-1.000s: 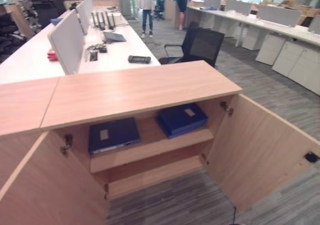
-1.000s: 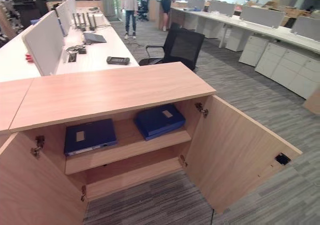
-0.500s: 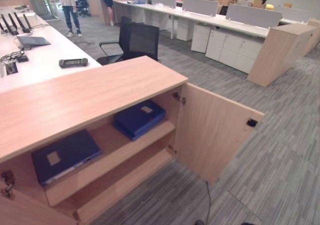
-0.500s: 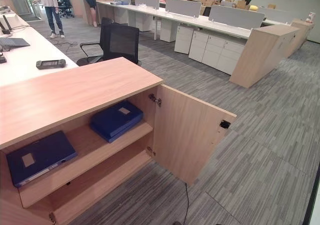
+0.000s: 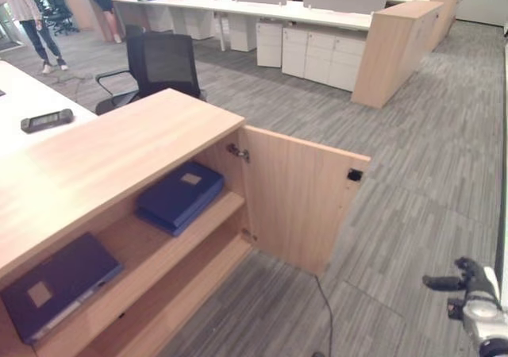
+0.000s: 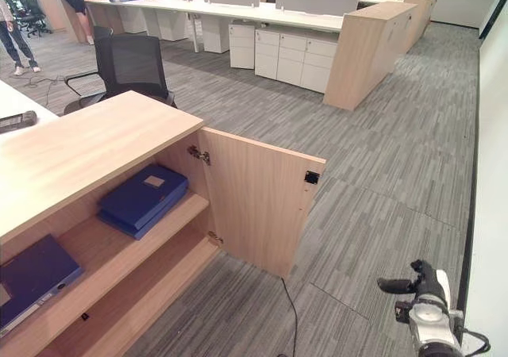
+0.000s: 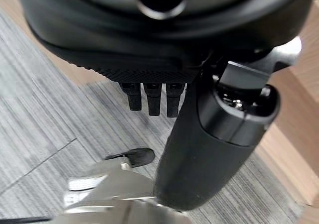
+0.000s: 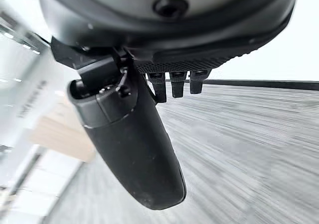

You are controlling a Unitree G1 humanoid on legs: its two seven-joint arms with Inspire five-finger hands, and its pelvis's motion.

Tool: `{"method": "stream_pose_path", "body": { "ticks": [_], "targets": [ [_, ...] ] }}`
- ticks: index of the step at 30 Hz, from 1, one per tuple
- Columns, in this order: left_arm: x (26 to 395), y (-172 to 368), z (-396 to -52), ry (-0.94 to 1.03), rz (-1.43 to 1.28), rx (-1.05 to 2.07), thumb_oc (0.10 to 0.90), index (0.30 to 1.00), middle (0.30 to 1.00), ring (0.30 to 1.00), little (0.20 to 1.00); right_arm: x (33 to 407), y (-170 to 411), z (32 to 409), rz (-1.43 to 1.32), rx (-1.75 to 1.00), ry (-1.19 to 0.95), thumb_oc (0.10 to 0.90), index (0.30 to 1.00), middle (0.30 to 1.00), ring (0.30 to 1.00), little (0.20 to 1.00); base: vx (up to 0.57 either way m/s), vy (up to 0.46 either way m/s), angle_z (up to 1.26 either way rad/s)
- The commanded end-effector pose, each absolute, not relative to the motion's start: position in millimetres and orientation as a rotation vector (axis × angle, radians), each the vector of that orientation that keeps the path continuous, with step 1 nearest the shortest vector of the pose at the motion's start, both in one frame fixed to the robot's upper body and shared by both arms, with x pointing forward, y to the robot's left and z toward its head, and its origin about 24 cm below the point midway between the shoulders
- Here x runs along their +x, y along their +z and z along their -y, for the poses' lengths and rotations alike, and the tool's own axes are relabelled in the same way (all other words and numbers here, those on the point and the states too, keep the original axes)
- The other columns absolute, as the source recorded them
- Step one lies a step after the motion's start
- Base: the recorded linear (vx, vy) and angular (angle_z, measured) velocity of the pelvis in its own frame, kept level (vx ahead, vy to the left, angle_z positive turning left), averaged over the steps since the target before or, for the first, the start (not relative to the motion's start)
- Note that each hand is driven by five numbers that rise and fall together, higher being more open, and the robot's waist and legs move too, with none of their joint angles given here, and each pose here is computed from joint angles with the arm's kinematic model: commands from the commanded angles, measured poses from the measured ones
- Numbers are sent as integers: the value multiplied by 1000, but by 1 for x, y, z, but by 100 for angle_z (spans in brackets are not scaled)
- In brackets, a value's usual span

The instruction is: Put the empty folder in the office cabinet

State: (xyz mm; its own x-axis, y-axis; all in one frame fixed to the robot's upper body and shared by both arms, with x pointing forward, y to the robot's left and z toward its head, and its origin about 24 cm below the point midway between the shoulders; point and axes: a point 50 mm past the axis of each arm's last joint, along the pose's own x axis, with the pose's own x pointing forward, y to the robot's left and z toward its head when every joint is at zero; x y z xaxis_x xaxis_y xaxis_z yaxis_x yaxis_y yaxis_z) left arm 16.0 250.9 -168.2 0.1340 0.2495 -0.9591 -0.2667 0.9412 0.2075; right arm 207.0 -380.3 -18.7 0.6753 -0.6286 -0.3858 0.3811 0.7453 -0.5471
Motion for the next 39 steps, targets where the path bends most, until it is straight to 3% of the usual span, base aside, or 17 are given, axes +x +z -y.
{"method": "stream_pose_path", "body": {
  "ticks": [1, 10, 18, 33, 37, 38, 39],
  "targets": [
    [32, -165, -258, 388, -1335, -15, 800, 900, 900, 900, 900, 273, 58, 372, -234, -554, -550, 800, 900, 900, 900, 900, 37, -42, 0],
    [17, -166, -257, 376, -1388, -4, 800, 900, 900, 900, 900, 320, 104, 334, -19, -478, -352, 800, 900, 900, 900, 900, 9, -11, 0],
    [13, -165, -263, 373, -1388, 5, 800, 900, 900, 900, 900, 351, 114, 309, -38, -458, -253, 800, 900, 900, 900, 900, 16, -6, 6],
    [23, -156, -288, 314, -1385, 143, 800, 900, 900, 900, 900, 367, 147, 342, -180, -374, -444, 800, 900, 900, 900, 900, -2, 5, 27],
    [25, -156, -287, 305, -1384, 147, 800, 900, 900, 900, 900, 376, 139, 319, -159, -320, -356, 800, 900, 900, 900, 900, 16, 38, 6],
    [26, -156, -287, 308, -1383, 146, 800, 900, 900, 900, 900, 381, 119, 291, -168, -169, -228, 800, 900, 900, 900, 900, 0, 0, 0],
    [26, -156, -287, 308, -1383, 146, 800, 900, 900, 900, 900, 381, 119, 291, -168, -169, -228, 800, 900, 900, 900, 900, 15, 30, -4]
  ]
}}
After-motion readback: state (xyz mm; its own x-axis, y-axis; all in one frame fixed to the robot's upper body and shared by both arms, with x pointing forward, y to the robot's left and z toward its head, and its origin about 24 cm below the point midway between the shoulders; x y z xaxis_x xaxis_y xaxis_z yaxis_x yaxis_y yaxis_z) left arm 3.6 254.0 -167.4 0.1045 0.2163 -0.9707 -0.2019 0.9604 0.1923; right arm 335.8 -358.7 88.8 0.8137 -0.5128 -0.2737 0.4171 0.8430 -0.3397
